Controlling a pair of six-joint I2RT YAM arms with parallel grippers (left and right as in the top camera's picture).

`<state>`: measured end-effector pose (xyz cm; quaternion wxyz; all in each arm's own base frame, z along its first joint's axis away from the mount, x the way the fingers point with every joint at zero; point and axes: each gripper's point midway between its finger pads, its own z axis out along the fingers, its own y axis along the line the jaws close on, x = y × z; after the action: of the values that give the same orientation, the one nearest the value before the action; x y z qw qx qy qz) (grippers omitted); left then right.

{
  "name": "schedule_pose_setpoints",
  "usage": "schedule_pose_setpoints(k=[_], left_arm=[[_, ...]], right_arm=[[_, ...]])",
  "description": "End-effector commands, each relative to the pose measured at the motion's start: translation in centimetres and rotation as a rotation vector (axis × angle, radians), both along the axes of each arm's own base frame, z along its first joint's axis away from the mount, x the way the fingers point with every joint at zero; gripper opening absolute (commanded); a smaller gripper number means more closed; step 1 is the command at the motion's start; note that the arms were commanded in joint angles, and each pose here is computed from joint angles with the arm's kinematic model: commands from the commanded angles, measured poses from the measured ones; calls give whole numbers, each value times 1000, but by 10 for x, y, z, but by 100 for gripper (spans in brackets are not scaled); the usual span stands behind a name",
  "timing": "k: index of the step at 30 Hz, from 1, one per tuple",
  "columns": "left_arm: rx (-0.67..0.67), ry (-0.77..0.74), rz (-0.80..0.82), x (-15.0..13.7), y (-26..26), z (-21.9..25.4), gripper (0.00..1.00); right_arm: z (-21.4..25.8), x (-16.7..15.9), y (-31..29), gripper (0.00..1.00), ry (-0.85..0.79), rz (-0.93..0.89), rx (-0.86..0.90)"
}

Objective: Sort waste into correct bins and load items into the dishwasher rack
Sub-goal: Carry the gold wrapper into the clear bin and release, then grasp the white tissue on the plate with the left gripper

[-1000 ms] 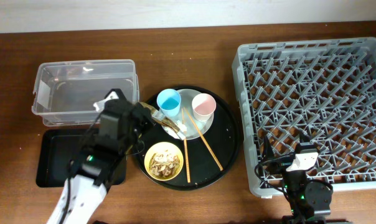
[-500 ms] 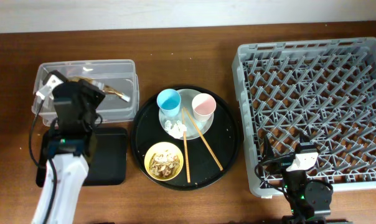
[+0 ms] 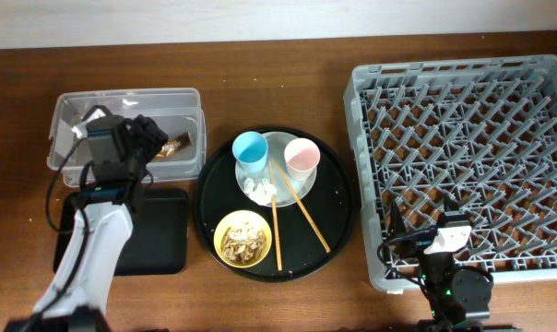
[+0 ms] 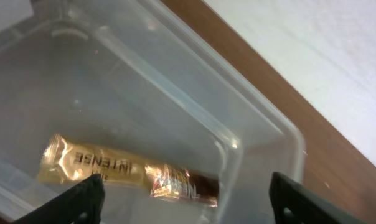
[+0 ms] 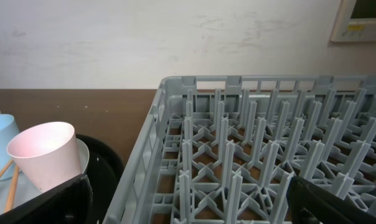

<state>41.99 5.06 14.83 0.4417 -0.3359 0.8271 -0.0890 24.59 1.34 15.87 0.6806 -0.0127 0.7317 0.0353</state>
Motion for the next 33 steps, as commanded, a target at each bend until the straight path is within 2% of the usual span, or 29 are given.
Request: schedule_pose_setpoints(k=[1, 3, 5, 7, 10, 14, 22, 28, 29, 32, 33], left_arm=[[28, -103, -293, -20, -41, 74, 75], [-52, -91, -450, -49, -77, 84, 59], [-99, -7, -555, -78, -113, 75, 59], [-91, 109, -687, -103, -150, 53, 57], [-2, 244, -772, -120, -186, 20, 57], [109, 322, -823, -121, -214, -12, 56], [163, 411, -806, -94, -226, -73, 56], [166, 459, -807, -91, -228, -98, 52], [166, 465, -807, -91, -227, -100, 49], [166, 458, -807, -89, -228, -100, 32], [166, 458, -807, -89, -228, -100, 31]], right_arm=[[-2, 0, 0, 98, 5, -4, 10], [-2, 0, 0, 98, 5, -4, 10], [-2, 0, 0, 99, 5, -4, 10], [-2, 0, 0, 98, 5, -4, 10], [-2, 0, 0, 99, 5, -3, 10], [-2, 0, 0, 98, 5, -4, 10], [-2, 0, 0, 98, 5, -4, 10], [-2, 0, 0, 98, 5, -3, 10], [-2, 0, 0, 98, 5, -4, 10], [-2, 0, 0, 98, 5, -4, 10], [-2, 0, 0, 98, 5, -3, 10]])
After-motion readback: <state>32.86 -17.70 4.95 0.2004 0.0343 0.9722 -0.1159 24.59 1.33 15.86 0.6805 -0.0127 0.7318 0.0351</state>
